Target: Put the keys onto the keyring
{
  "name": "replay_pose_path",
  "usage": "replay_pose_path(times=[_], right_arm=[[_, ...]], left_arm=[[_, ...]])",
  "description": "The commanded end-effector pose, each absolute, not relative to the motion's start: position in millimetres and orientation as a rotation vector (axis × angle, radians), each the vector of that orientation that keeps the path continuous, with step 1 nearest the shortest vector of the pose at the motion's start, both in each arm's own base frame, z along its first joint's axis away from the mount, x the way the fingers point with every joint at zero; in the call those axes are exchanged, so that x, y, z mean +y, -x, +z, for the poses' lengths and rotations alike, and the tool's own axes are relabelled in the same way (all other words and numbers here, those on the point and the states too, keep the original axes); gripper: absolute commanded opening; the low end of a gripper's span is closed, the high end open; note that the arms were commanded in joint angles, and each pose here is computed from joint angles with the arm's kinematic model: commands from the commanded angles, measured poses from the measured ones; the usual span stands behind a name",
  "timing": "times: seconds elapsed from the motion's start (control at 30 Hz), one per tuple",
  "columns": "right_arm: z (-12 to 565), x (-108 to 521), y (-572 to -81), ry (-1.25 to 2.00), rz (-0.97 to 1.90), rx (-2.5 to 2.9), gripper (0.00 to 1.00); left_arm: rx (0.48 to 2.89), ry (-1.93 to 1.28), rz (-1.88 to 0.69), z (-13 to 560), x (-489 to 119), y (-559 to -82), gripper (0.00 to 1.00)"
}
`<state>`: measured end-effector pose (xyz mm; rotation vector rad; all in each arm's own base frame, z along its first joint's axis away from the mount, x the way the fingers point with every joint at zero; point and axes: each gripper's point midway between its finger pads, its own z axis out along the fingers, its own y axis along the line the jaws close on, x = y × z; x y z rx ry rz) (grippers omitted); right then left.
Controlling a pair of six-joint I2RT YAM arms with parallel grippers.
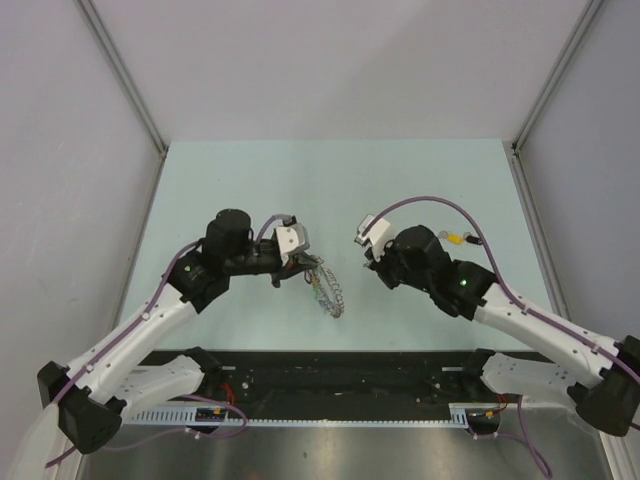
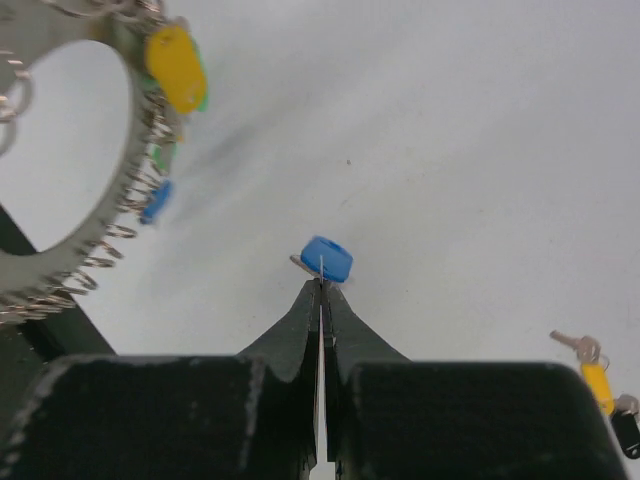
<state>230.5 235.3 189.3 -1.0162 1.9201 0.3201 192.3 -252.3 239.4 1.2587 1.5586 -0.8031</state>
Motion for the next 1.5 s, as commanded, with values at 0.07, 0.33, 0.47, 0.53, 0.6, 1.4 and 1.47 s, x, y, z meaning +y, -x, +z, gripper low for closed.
replay_pose_path(times=[0.07,0.33,0.47,0.53,0.6,1.4,1.47], right_arm=[[258,243,-206,1.045,0.445,1.665,0.0],[296,256,-187,1.077,0.578,1.492,0.0],[287,263,-190,1.121,0.575,1.497,0.0],[285,268,-189,1.137,0.593,1.49,0.0],[286,272,-185,1.155,0.616,1.475,0.0],[283,302,-167,1.31,0.641,1.336,0.0],[282,303,-166,1.32,0.633,1.328,0.0]], left_arm=[[1.216,-1.497,-0.819,287,-277,-187,0.0],[1.244,-1.594,-0.85,274,-288,-194,0.0],[1.25,-1.596,-0.81,267,-286,-193,0.0],[1.238,-1.594,-0.794,265,-283,-189,0.0],[1.224,-1.59,-0.796,264,-280,-182,0.0],[1.174,-1.591,-0.743,258,-279,-170,0.0],[1.171,-1.59,-0.744,259,-280,-170,0.0]])
